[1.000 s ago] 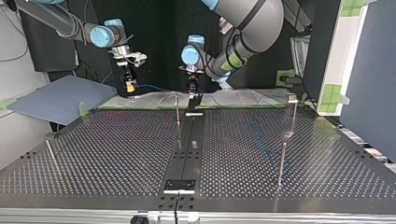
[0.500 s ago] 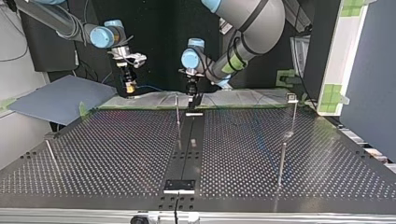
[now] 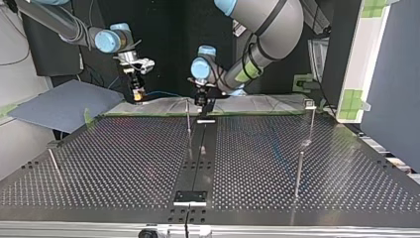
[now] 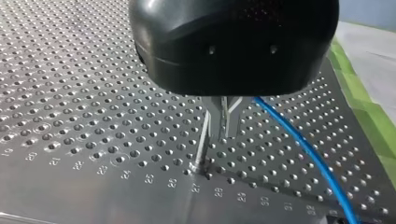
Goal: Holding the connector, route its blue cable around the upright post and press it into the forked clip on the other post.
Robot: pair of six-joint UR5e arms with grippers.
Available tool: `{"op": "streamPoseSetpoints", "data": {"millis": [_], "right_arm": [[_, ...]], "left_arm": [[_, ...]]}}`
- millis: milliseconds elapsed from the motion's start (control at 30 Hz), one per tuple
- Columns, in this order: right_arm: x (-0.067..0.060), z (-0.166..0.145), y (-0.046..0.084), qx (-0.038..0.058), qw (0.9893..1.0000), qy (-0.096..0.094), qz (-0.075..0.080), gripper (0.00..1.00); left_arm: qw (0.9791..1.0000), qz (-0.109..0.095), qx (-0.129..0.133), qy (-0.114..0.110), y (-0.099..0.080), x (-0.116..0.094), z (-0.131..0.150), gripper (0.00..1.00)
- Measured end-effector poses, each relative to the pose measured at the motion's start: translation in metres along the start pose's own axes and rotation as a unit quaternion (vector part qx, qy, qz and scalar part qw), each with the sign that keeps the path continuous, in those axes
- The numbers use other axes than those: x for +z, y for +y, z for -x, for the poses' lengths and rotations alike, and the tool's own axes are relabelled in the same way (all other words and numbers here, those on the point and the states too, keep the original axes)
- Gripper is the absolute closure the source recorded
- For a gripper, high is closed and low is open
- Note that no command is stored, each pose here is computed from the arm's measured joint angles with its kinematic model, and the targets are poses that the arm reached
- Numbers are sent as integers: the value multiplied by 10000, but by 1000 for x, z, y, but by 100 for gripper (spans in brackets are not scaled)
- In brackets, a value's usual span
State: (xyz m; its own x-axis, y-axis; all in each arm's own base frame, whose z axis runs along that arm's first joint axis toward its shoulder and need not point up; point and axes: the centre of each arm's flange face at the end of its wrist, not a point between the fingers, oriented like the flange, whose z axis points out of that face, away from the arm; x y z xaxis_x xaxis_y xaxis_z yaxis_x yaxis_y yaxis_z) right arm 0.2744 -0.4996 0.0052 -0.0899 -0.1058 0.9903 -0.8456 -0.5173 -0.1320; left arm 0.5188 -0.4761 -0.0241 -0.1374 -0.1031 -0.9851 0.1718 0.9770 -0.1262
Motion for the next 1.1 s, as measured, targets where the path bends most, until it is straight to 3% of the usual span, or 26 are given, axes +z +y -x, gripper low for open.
{"op": "streamPoseSetpoints", "data": {"millis": [200,600,1100], "right_arm": [[6,-2,1,36,10000,-2,-54,100],[20,-7,10,99,9999,-21,-17,100],[39,13,20,130,9996,-260,16,100]], "left_arm": [[10000,-20,-1,11,1,6,4,100],[10000,-42,-5,27,6,11,6,100],[10000,-30,-3,24,10,17,10,100]]}}
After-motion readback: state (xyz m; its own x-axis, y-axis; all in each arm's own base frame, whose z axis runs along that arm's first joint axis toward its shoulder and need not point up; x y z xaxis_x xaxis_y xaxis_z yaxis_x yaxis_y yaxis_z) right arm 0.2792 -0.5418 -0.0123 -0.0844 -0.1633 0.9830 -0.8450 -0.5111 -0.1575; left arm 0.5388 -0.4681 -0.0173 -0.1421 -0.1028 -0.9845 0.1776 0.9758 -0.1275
